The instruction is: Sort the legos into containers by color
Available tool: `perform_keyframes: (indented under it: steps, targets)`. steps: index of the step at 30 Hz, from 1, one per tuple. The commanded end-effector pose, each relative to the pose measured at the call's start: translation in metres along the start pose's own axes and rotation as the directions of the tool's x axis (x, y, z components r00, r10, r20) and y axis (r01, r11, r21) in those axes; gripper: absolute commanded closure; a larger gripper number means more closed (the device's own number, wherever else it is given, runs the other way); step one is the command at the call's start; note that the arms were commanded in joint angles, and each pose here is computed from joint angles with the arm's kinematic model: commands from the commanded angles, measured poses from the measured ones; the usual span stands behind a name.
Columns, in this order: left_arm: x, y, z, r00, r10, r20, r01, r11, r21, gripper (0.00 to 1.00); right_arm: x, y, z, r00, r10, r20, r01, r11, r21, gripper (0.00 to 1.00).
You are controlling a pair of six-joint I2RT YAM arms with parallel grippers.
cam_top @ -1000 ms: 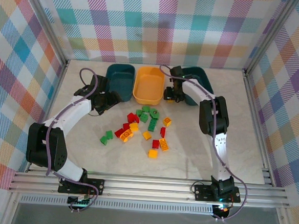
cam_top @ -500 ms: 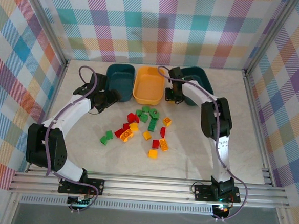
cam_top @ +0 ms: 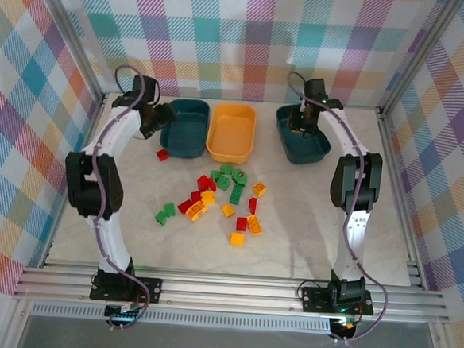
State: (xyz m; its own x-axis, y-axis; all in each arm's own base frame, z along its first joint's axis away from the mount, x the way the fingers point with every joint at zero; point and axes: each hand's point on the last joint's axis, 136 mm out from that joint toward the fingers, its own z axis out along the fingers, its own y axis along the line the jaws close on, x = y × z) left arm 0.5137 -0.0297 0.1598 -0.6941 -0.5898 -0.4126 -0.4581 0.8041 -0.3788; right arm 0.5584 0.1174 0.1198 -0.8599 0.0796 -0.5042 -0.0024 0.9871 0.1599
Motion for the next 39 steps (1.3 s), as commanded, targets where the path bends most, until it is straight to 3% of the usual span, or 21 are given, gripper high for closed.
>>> perform_keyframes:
  steps: [1,4,8,13,20,24,31,39]
  targets:
    - [0.005,0.012,0.010,0.987,0.116,-0.112,-0.122,0.991,-0.050,0.24,0.008,0.004,-0.005,0.998,-0.029,-0.050,0.028,0.999,-0.019,0.41]
    - [0.003,0.024,0.020,0.977,0.172,-0.128,-0.186,0.976,-0.110,0.24,-0.002,-0.013,-0.022,1.000,-0.011,0.004,0.011,1.000,0.010,0.34]
    - [0.005,0.034,0.037,0.959,0.237,-0.153,-0.259,0.955,-0.144,0.26,-0.005,-0.051,-0.032,0.999,0.018,0.026,-0.020,0.997,0.076,0.33]
    - [0.014,0.041,0.059,0.934,0.292,-0.207,-0.324,0.936,-0.142,0.32,0.004,-0.091,-0.015,0.999,0.026,-0.022,-0.024,0.994,0.107,0.34]
    - [0.028,0.049,0.076,0.921,0.289,-0.262,-0.334,0.931,-0.147,0.34,0.017,-0.108,0.003,0.998,0.023,-0.065,-0.012,0.987,0.159,0.36]
    - [0.040,0.040,0.084,0.907,0.317,-0.277,-0.360,0.925,-0.123,0.35,0.026,-0.100,0.010,0.997,0.003,-0.083,0.006,0.994,0.113,0.39]
    - [0.061,0.020,0.093,0.884,0.381,-0.273,-0.430,0.890,-0.151,0.42,0.042,-0.081,0.020,0.994,0.053,-0.094,-0.045,0.995,0.087,0.66]
    - [0.080,0.001,0.092,0.859,0.437,-0.268,-0.484,0.864,-0.141,0.45,0.053,-0.058,0.010,0.995,0.073,-0.065,-0.068,0.995,0.069,0.80]
